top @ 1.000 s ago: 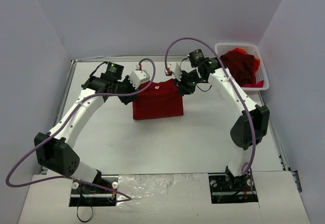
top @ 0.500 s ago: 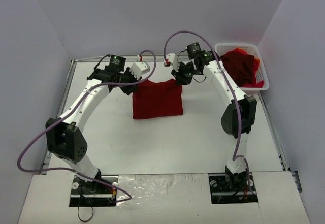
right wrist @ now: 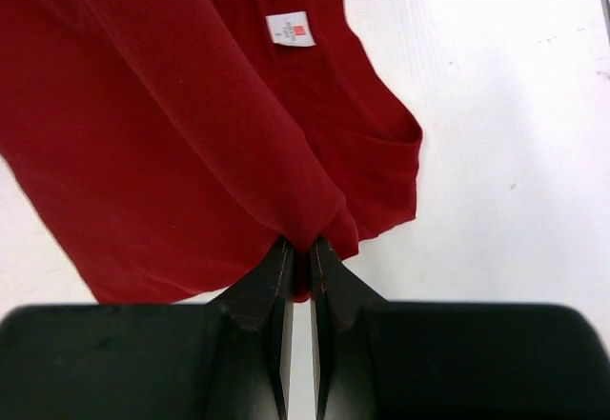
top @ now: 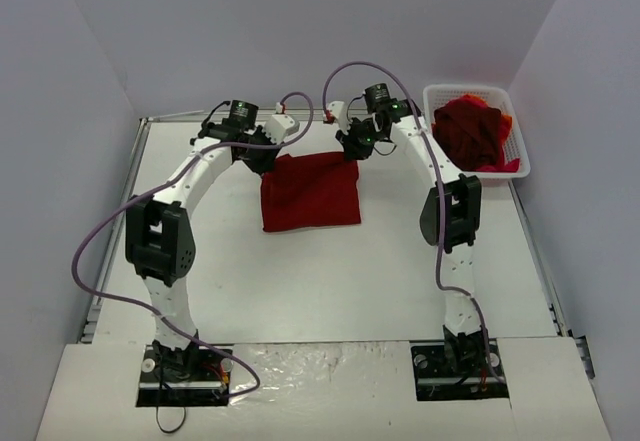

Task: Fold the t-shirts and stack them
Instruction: Fold the long partially folded tshirt into a neat square

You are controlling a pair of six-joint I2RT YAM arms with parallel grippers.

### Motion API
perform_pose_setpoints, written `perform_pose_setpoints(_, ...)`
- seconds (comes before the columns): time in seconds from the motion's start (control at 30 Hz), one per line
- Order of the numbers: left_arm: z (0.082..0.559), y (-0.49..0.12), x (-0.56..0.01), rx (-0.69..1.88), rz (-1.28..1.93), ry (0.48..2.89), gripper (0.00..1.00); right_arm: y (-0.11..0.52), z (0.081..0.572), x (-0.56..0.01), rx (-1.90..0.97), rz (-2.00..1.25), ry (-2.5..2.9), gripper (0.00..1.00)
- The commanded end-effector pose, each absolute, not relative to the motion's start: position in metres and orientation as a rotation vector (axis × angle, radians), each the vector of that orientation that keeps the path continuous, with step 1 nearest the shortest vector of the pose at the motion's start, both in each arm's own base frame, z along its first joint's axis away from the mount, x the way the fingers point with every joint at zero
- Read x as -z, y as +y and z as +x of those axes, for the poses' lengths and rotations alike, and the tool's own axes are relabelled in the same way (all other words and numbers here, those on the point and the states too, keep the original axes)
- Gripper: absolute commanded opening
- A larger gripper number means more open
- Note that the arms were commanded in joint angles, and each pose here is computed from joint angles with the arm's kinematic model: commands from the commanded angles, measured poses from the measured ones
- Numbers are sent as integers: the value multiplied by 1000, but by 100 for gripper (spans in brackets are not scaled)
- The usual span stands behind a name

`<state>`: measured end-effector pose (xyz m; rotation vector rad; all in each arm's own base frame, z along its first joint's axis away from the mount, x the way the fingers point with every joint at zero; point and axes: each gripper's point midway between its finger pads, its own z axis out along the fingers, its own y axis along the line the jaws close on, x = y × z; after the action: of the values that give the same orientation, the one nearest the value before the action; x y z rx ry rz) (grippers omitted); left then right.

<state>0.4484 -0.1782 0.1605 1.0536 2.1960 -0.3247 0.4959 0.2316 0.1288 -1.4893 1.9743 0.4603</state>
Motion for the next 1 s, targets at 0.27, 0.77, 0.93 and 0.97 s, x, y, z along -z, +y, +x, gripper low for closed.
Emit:
perform_pose_setpoints(0.27,512,-166,-146,231,973,2217,2,229,557,-98,-397,-1392,1961,0)
perform_pose_setpoints(0.77,524,-154,-136,127,951,2237,2,236,570,-81,-388,-1352,1971,0)
perform_pose_setpoints(0.93,508,-156,-180,131,929,2168,2,231,550,-117,-356,-1375,1942,0)
perform_pose_setpoints(0.97,500,-155,-177,129,939,2176,2,229,547,-120,-350,-1374,1946,0)
